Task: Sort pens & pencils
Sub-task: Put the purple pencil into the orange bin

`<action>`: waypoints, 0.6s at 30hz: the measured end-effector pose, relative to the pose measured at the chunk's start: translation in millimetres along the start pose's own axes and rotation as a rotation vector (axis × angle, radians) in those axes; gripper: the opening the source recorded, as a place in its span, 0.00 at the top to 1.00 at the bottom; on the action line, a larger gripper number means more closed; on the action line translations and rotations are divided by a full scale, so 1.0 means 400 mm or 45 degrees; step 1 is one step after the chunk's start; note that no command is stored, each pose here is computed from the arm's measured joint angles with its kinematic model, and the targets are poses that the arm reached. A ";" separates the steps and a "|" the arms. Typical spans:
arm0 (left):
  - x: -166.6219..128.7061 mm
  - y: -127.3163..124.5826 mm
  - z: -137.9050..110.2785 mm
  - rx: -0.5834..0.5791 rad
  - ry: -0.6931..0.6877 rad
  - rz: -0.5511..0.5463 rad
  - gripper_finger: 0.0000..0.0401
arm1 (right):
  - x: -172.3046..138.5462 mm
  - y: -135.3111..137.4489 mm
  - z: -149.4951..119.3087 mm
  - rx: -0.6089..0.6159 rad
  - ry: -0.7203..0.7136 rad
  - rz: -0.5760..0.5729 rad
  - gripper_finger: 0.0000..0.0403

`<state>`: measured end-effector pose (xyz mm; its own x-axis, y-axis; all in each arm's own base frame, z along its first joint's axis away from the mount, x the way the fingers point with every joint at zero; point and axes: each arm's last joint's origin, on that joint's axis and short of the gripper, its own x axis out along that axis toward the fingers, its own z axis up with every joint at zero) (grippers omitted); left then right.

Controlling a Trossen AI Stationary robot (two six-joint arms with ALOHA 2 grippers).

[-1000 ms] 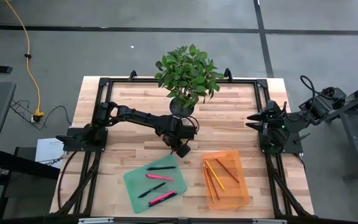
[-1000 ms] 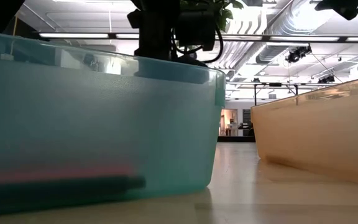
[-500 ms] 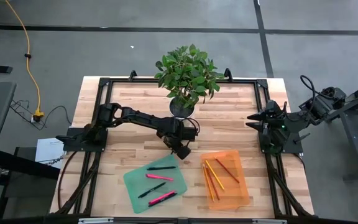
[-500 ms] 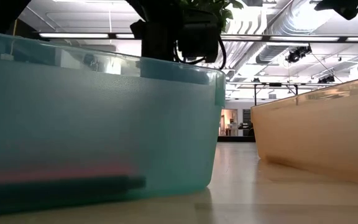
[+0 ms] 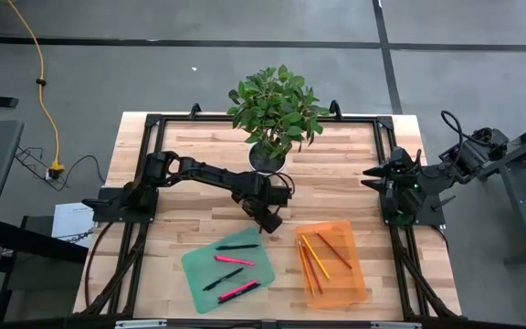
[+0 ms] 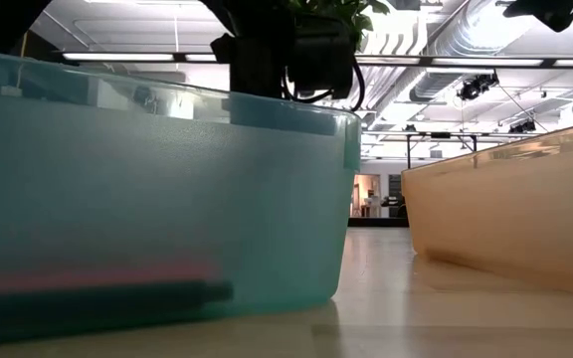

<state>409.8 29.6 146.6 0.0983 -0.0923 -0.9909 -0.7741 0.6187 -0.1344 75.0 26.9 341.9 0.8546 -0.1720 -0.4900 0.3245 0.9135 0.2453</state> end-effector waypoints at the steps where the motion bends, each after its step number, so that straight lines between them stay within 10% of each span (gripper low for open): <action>1: 0.000 -0.001 0.001 -0.008 -0.005 -0.004 0.79 | 0.000 0.000 0.000 -0.004 0.000 0.000 0.64; 18: 0.014 -0.014 0.013 -0.067 -0.038 -0.067 0.79 | 0.000 -0.001 0.001 -0.010 -0.010 -0.010 0.64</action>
<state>417.8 29.7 141.6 0.1574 -0.0998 -0.9825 -0.7989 0.5720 -0.1861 75.0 26.6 342.0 0.8550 -0.1821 -0.4856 0.3284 0.9148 0.2351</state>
